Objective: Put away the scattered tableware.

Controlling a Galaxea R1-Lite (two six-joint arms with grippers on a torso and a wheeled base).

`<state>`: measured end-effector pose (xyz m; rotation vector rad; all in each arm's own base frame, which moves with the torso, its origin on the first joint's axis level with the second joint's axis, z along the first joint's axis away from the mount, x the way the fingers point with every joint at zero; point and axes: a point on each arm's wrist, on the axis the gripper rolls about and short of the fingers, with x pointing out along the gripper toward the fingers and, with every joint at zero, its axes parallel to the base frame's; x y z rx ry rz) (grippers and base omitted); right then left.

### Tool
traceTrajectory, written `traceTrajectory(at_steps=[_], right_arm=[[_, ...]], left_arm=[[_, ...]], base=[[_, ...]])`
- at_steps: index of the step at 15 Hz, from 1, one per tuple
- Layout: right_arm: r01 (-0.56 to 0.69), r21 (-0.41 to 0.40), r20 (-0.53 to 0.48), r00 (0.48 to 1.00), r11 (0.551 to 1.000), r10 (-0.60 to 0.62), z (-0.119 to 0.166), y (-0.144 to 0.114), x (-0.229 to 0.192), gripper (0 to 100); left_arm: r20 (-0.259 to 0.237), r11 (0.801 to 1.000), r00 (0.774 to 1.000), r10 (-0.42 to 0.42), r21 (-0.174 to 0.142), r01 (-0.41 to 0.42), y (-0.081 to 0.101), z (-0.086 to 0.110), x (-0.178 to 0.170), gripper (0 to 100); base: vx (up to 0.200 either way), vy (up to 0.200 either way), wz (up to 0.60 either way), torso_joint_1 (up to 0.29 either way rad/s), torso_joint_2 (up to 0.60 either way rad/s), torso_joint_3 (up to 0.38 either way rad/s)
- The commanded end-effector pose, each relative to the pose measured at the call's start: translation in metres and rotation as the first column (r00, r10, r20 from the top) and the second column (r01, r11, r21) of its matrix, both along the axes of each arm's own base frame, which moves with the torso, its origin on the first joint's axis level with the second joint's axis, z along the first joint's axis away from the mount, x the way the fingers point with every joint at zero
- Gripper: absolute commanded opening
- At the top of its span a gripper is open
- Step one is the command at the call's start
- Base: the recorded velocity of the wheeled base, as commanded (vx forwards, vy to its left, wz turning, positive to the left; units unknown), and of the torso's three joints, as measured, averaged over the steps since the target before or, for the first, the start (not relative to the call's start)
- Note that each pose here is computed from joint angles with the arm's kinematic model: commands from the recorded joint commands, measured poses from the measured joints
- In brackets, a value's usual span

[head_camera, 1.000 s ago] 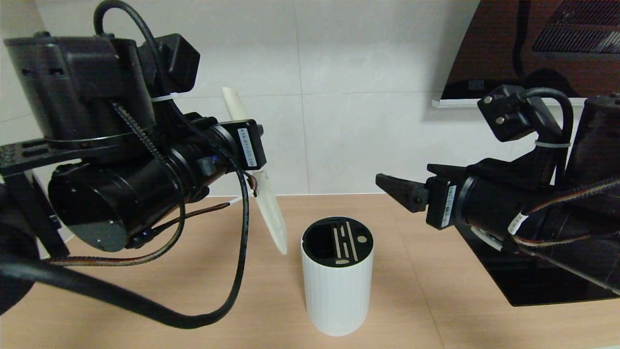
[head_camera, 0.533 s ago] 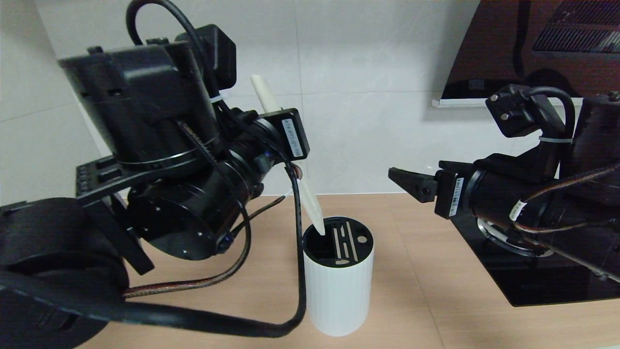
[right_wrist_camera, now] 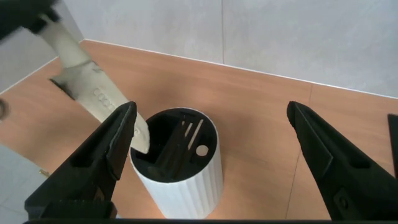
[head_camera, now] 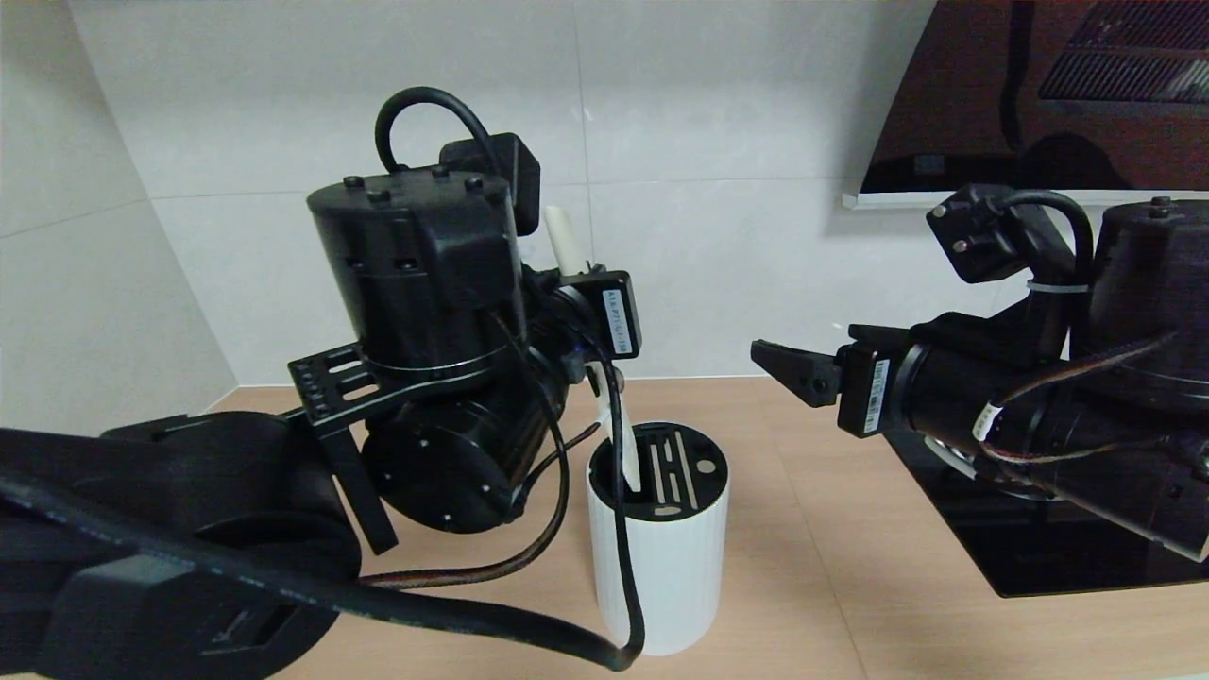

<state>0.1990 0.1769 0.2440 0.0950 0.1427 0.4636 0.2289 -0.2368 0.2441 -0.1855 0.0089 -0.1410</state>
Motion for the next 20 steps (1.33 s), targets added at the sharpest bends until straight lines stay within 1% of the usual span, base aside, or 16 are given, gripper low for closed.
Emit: traceTrajectory(at_steps=[1, 3, 4, 7, 9, 12, 16, 19, 20], right_arm=[[0.000, -0.006, -0.006, 1.000, 1.000, 0.000, -0.002, 0.001, 0.001, 100], [0.001, -0.010, -0.009, 1.000, 1.000, -0.001, -0.004, 0.002, 0.002, 100], [0.001, -0.013, -0.012, 1.000, 1.000, -0.001, -0.005, 0.002, 0.002, 100], [0.003, -0.012, -0.011, 1.000, 1.000, -0.003, -0.005, 0.002, 0.002, 100], [0.003, -0.012, -0.011, 1.000, 1.000, -0.003, -0.005, 0.002, 0.002, 100], [0.004, -0.019, -0.019, 1.000, 1.000, -0.005, -0.008, 0.004, 0.004, 100], [0.005, -0.025, -0.024, 1.000, 1.000, -0.006, -0.010, 0.005, 0.005, 100], [0.007, -0.023, -0.024, 1.000, 1.000, -0.008, -0.010, 0.005, 0.006, 100], [0.007, -0.023, -0.024, 1.000, 1.000, -0.008, -0.010, 0.005, 0.006, 100]], left_arm=[[-0.007, 1.000, 1.000, 0.000, 0.007, 0.000, -0.002, -0.004, 0.002, 0], [-0.009, 1.000, 1.000, 0.000, 0.009, 0.000, -0.003, -0.005, 0.002, 0], [-0.016, 1.000, 1.000, 0.002, 0.017, -0.001, -0.005, -0.009, 0.004, 0], [-0.015, 1.000, 1.000, 0.006, 0.015, -0.006, -0.006, -0.011, 0.006, 0], [-0.025, 1.000, 1.000, 0.006, 0.026, -0.006, -0.009, -0.016, 0.009, 0], [-0.051, 0.998, 0.998, 0.023, 0.057, -0.020, -0.016, -0.030, 0.014, 0], [-0.075, 0.996, 0.997, 0.037, 0.089, -0.030, -0.023, -0.044, 0.018, 0], [-0.079, 0.995, 0.996, 0.030, 0.095, -0.022, -0.032, -0.055, 0.019, 0], [-0.085, 0.994, 0.996, 0.030, 0.104, -0.022, -0.036, -0.060, 0.019, 0]], base=[[0.000, 0.000, 0.00, 0.000, 0.00, 0.000], [0.000, 0.000, 0.00, 0.000, 0.00, 0.000], [0.000, 0.000, 0.00, 0.000, 0.00, 0.000], [0.000, 0.000, 0.00, 0.000, 0.00, 0.000], [0.000, 0.000, 0.00, 0.000, 0.00, 0.000], [0.000, 0.000, 0.00, 0.000, 0.00, 0.000], [0.000, 0.000, 0.00, 0.000, 0.00, 0.000], [0.000, 0.000, 0.00, 0.000, 0.00, 0.000], [0.000, 0.000, 0.00, 0.000, 0.00, 0.000]])
